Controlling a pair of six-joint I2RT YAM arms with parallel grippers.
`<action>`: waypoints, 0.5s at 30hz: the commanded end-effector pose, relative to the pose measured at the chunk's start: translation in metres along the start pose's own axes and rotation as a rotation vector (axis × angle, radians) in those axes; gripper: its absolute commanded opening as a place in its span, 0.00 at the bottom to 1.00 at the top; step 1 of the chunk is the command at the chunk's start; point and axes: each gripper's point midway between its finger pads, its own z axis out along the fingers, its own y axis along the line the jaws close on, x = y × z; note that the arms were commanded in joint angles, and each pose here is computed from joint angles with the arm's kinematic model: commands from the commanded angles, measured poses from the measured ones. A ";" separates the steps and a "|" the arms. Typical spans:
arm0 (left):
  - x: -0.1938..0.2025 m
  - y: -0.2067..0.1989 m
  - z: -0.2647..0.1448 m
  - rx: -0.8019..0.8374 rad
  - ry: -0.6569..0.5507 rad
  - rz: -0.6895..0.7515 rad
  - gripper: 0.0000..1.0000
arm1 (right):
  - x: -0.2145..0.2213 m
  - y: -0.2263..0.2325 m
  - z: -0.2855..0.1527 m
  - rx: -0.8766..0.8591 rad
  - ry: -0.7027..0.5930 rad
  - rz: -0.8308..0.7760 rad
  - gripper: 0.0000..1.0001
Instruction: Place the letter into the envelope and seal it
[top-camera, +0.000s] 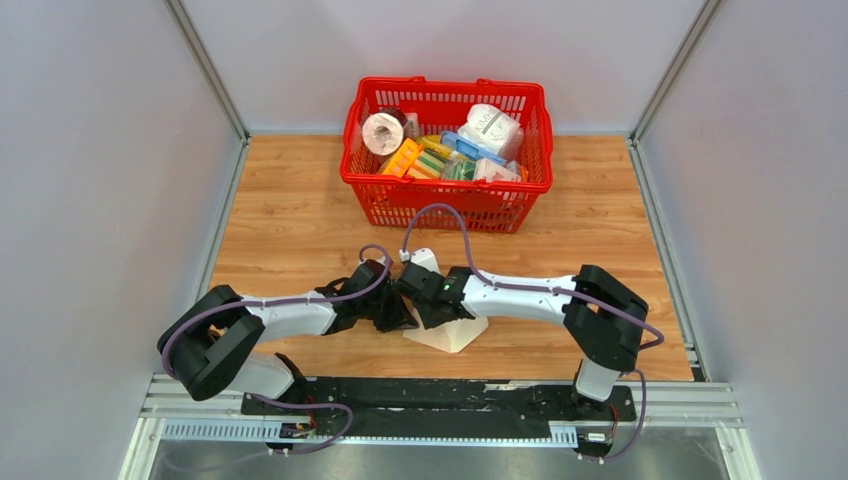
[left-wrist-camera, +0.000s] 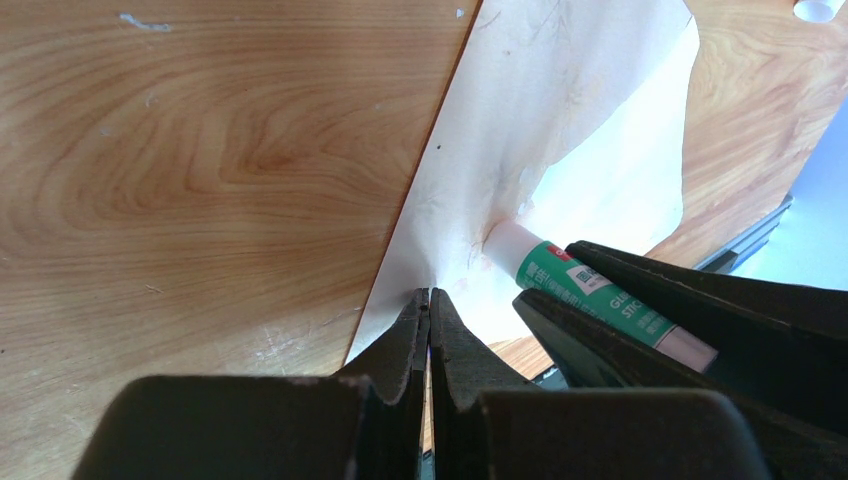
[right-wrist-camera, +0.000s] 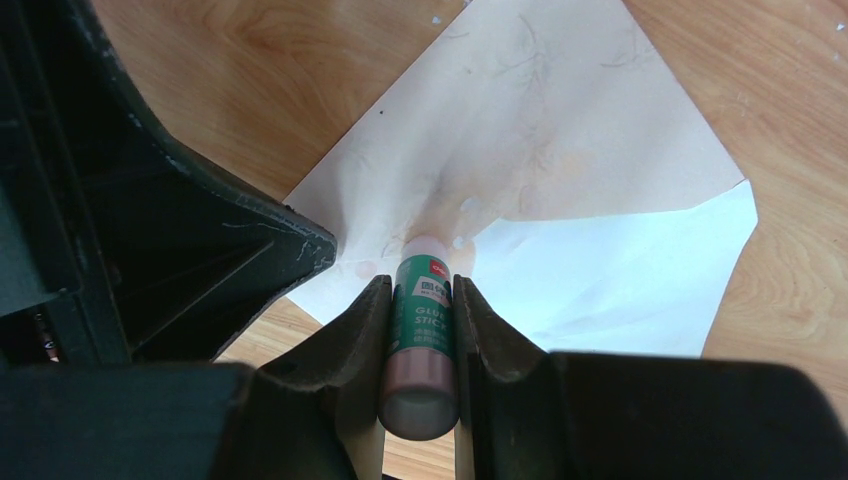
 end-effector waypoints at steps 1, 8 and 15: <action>0.000 0.018 0.002 -0.079 0.001 0.005 0.06 | 0.033 0.004 0.004 -0.015 0.114 -0.011 0.00; 0.000 0.019 0.002 -0.079 0.000 0.009 0.05 | 0.041 -0.013 0.004 0.041 0.116 -0.016 0.00; 0.000 0.020 0.003 -0.079 0.003 0.010 0.06 | 0.044 -0.025 0.004 0.069 0.117 0.006 0.00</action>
